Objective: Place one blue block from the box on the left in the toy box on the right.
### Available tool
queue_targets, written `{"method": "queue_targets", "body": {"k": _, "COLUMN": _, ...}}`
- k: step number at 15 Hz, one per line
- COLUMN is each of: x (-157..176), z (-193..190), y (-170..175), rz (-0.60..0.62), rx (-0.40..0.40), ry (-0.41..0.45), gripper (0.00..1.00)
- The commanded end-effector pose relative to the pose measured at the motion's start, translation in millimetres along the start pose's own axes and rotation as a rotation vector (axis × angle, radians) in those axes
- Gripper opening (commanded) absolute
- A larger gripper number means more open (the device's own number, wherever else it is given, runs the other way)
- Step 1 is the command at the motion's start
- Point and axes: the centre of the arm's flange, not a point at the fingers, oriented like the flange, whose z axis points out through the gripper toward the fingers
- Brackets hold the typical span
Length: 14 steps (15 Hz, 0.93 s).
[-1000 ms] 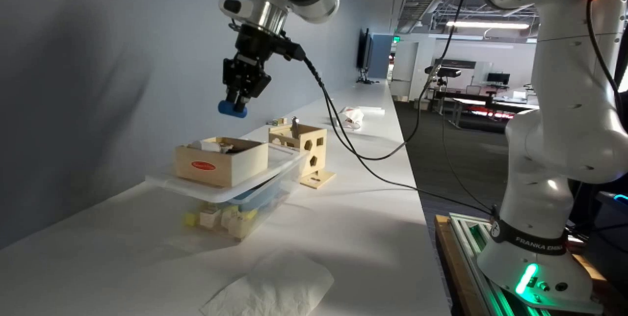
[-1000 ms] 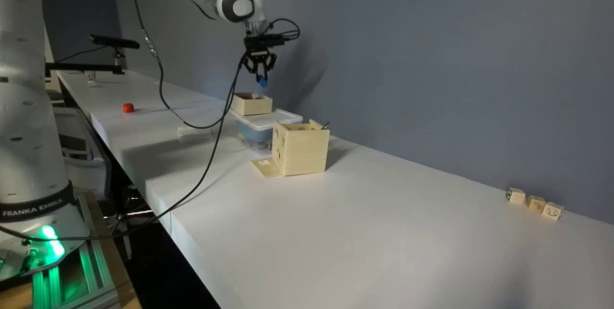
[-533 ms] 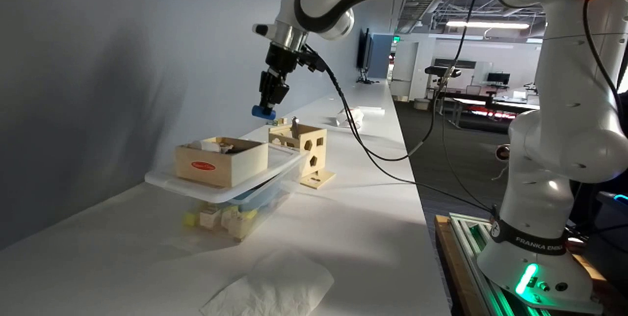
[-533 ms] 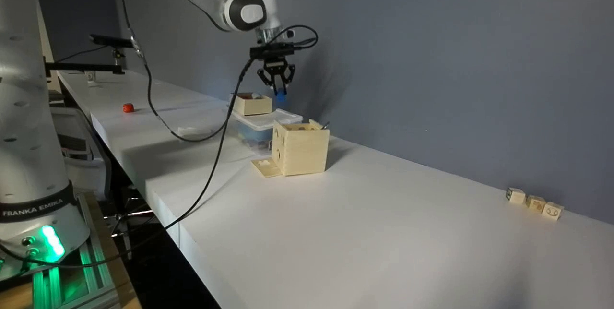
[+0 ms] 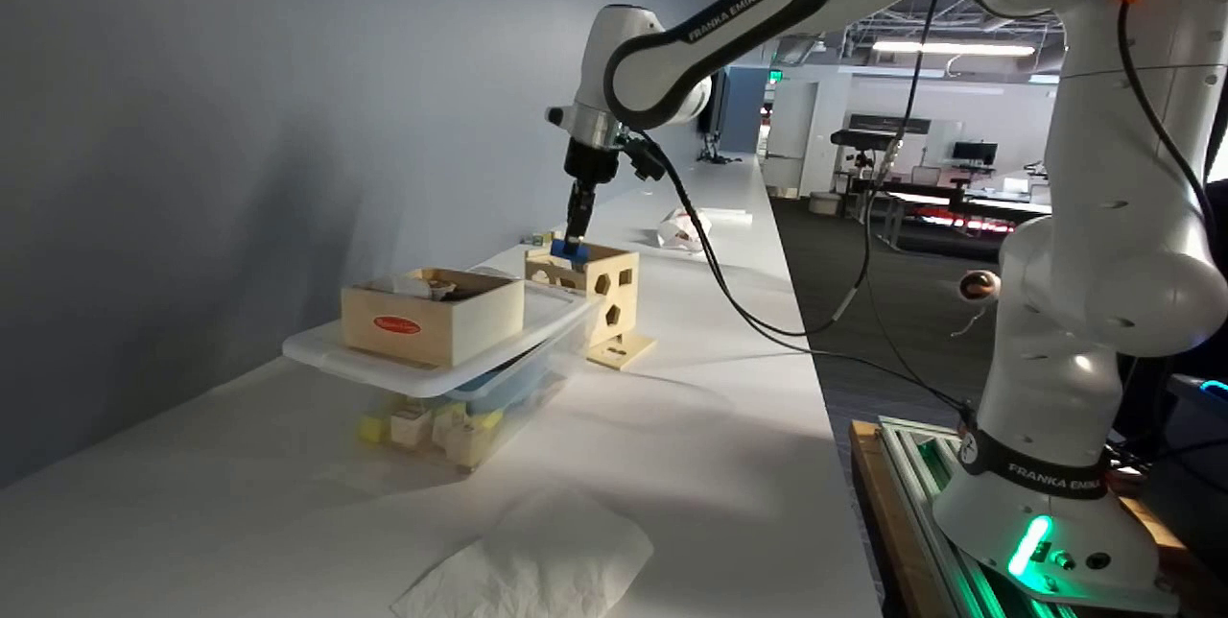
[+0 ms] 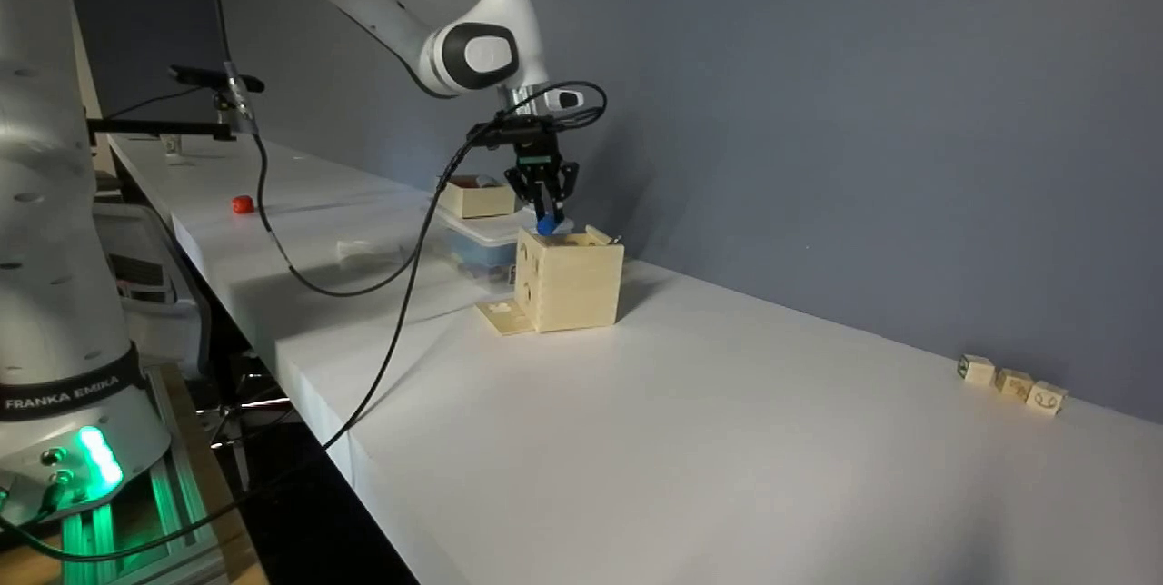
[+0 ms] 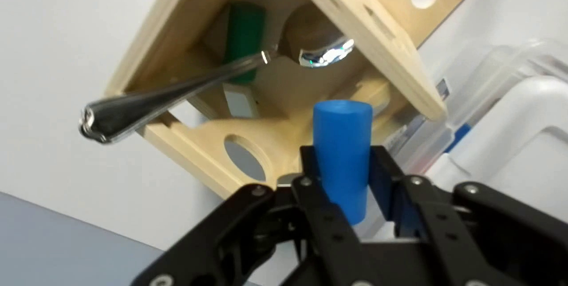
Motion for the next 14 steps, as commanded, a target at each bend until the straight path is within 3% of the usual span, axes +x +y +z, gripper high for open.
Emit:
{"method": "queue_targets", "body": {"k": 1, "x": -23.1, "z": 10.1, "y": 1.1, "rz": 0.171, "rx": -0.062, "ry": -0.062, "gripper": 0.08}}
{"method": "queue_targets", "body": {"k": 5, "x": -32.2, "z": 24.3, "y": 3.8, "rz": 0.283, "rx": -0.062, "ry": -0.1, "gripper": 0.08}}
{"method": "queue_targets", "body": {"k": 6, "x": -32.4, "z": 23.9, "y": 2.4, "rz": 0.298, "rx": -0.059, "ry": -0.094, "gripper": 0.58}}
{"method": "queue_targets", "body": {"k": 7, "x": -32.0, "z": 21.2, "y": 1.9, "rz": 0.311, "rx": -0.061, "ry": -0.086, "gripper": 0.6}}
{"method": "queue_targets", "body": {"k": 11, "x": -29.7, "z": -30.4, "y": -5.5, "rz": 0.323, "rx": -0.147, "ry": -0.012, "gripper": 0.86}}
{"method": "queue_targets", "body": {"k": 12, "x": -24.0, "z": -48.8, "y": -13.7, "rz": 0.255, "rx": -0.14, "ry": 0.036, "gripper": 0.95}}
{"method": "queue_targets", "body": {"k": 14, "x": -2.2, "z": -79.2, "y": -35.1, "rz": 0.147, "rx": -0.131, "ry": 0.099, "gripper": 1.0}}
